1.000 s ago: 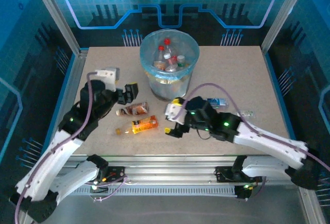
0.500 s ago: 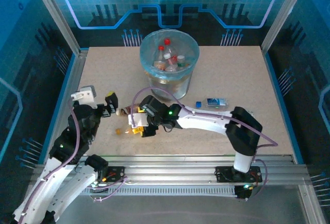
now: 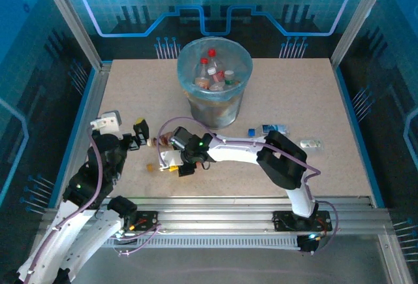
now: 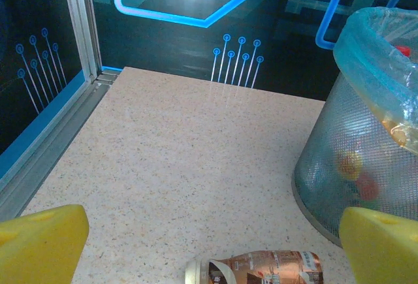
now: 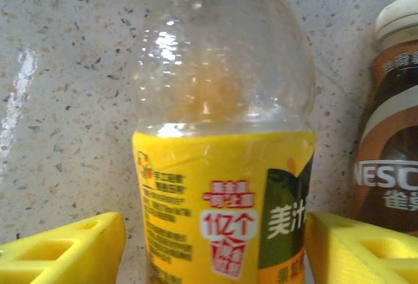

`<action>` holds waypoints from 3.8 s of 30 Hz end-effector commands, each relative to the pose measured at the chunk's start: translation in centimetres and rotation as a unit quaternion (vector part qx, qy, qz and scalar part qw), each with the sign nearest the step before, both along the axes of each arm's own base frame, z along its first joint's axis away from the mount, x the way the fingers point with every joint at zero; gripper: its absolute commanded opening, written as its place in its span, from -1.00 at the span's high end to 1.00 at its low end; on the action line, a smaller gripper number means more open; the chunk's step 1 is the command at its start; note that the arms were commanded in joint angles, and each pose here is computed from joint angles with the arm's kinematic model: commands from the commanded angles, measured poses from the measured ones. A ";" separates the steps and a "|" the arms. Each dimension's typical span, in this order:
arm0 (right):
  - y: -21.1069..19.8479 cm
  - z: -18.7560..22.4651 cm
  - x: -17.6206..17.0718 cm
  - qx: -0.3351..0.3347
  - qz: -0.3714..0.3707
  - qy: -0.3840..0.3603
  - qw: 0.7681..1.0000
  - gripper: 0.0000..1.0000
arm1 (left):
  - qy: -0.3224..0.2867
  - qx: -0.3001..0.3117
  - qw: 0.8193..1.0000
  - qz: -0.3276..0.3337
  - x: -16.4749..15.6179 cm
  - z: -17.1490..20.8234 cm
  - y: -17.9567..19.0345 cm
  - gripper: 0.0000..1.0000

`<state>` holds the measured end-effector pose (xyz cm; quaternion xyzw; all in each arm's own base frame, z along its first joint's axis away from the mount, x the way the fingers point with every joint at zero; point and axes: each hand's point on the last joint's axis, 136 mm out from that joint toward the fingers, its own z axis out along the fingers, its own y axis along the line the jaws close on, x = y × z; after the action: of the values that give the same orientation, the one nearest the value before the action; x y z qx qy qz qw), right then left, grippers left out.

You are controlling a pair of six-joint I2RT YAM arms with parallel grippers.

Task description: Put the plastic bottles in the bin

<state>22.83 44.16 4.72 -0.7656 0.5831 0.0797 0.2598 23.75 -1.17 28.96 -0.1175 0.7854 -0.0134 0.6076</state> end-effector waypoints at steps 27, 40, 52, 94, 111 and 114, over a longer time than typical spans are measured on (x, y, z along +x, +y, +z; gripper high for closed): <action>-10.9 16.8 -1.0 0.266 -0.199 0.024 0.943 0.08 | 0.064 -0.126 0.939 -0.314 2.2 5.2 -13.5 -0.75; -15.4 21.8 -0.5 0.372 -0.250 0.033 0.893 0.08 | 0.135 -0.240 0.847 -0.454 2.0 6.1 -20.4 -0.20; -16.0 21.5 -0.5 0.379 -0.264 0.042 0.886 0.07 | 0.162 -0.278 0.821 -0.472 2.1 5.8 -21.7 0.02; -23.3 27.0 1.3 0.406 -0.387 -0.081 0.824 -1.00 | -0.046 -0.159 0.922 -0.351 9.1 19.0 -17.6 1.00; -28.1 27.5 0.4 0.399 -0.427 -0.133 0.800 -1.00 | 0.039 -0.084 0.944 -0.317 24.0 14.3 -21.8 1.00; -28.1 27.3 0.2 0.396 -0.427 -0.128 0.803 -1.00 | 0.081 -0.049 0.943 -0.318 25.7 10.6 -23.1 1.00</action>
<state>23.12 16.81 32.25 -0.2769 0.7256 0.0965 0.6225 49.45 -23.74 40.67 0.0788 0.8129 -0.2609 0.5147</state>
